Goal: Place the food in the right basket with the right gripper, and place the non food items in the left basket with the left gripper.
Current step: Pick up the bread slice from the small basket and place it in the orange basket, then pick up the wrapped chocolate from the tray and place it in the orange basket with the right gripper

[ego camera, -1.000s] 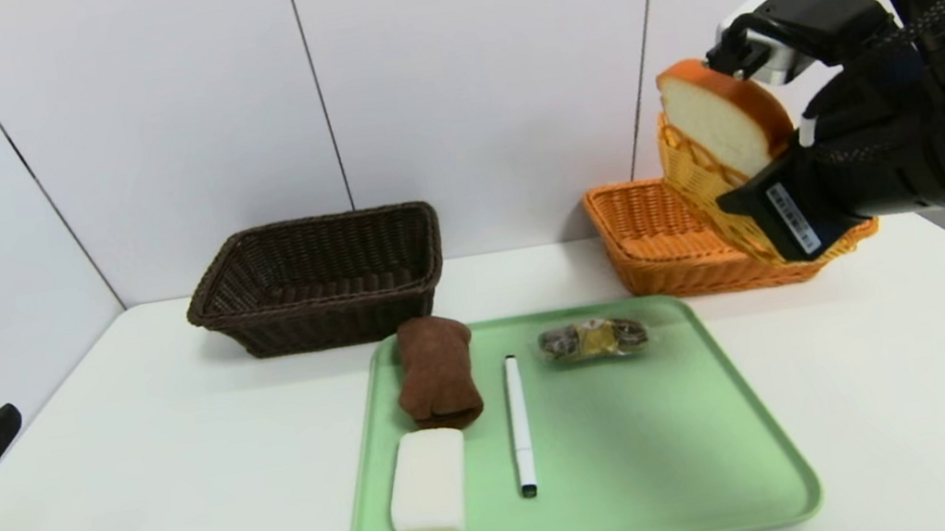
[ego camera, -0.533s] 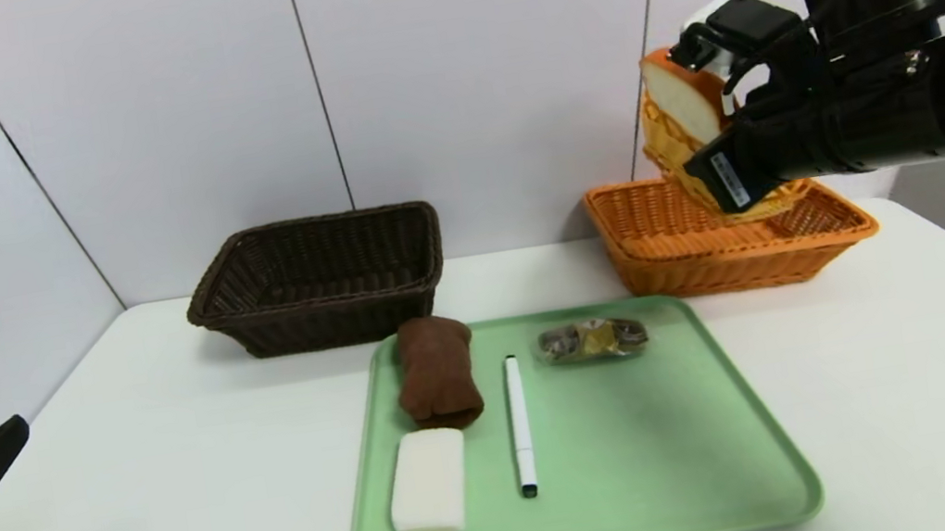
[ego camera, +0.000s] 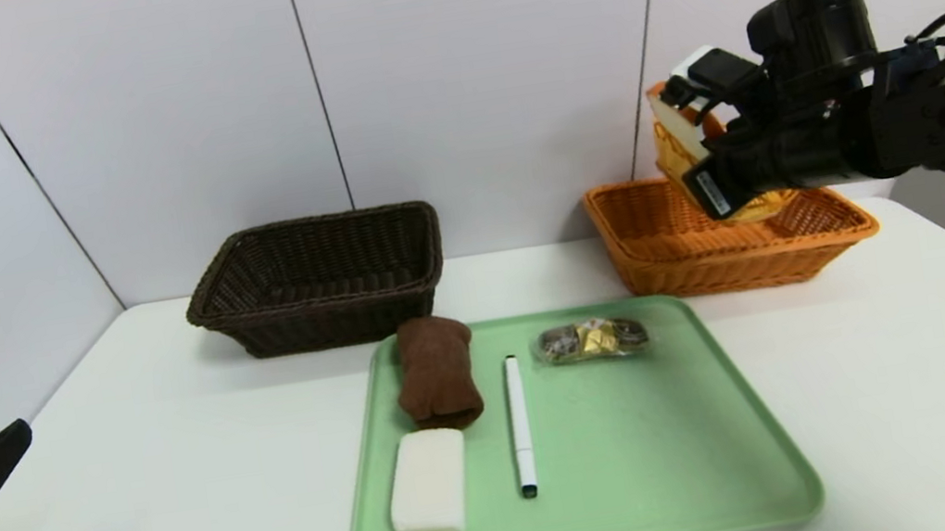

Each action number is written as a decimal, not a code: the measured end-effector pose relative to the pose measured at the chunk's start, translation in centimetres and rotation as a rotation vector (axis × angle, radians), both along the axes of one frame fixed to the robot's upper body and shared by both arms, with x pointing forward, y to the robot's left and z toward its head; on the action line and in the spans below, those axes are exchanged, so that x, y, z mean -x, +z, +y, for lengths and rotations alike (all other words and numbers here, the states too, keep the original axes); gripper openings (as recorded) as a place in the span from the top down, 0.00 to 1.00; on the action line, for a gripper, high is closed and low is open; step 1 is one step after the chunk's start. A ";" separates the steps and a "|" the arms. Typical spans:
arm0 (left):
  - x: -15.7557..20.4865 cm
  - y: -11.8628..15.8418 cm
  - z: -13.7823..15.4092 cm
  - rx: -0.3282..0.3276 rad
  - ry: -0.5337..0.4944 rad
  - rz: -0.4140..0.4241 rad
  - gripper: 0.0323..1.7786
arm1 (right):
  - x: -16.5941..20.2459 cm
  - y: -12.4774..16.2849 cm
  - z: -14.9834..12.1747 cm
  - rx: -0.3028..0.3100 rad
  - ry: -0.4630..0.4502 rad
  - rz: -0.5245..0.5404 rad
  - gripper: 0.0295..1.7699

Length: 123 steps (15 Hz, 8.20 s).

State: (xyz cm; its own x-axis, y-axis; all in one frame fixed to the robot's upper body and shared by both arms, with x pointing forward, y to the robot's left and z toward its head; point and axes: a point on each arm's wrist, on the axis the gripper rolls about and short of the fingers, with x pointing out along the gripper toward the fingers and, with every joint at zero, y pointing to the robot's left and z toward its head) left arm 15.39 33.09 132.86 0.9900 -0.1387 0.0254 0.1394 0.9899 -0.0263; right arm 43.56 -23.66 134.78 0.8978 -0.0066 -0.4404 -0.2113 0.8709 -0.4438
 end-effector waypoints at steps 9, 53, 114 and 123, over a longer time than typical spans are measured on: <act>0.0 -0.1 0.0 -0.001 0.000 0.006 0.05 | -2.8 -3.0 0.5 -0.003 0.014 0.016 0.78; 0.0 -0.9 0.0 0.000 0.001 0.028 0.05 | 8.5 6.1 5.4 -0.096 0.528 0.149 0.05; 0.1 -1.9 -0.1 0.001 -0.050 0.057 0.05 | -1.7 -6.9 11.5 0.161 0.692 0.615 0.03; -0.1 -1.9 -0.1 0.000 -0.064 0.063 0.05 | -2.9 -8.7 11.5 0.172 0.671 0.628 0.03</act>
State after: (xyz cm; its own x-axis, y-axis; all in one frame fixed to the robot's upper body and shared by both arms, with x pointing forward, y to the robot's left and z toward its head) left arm 15.50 32.95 130.97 0.9788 -0.2016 -0.0368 0.2003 0.9791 -0.0367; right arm 46.50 -12.15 126.06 0.3351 0.3163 -0.8875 -0.8910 0.4127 -0.1893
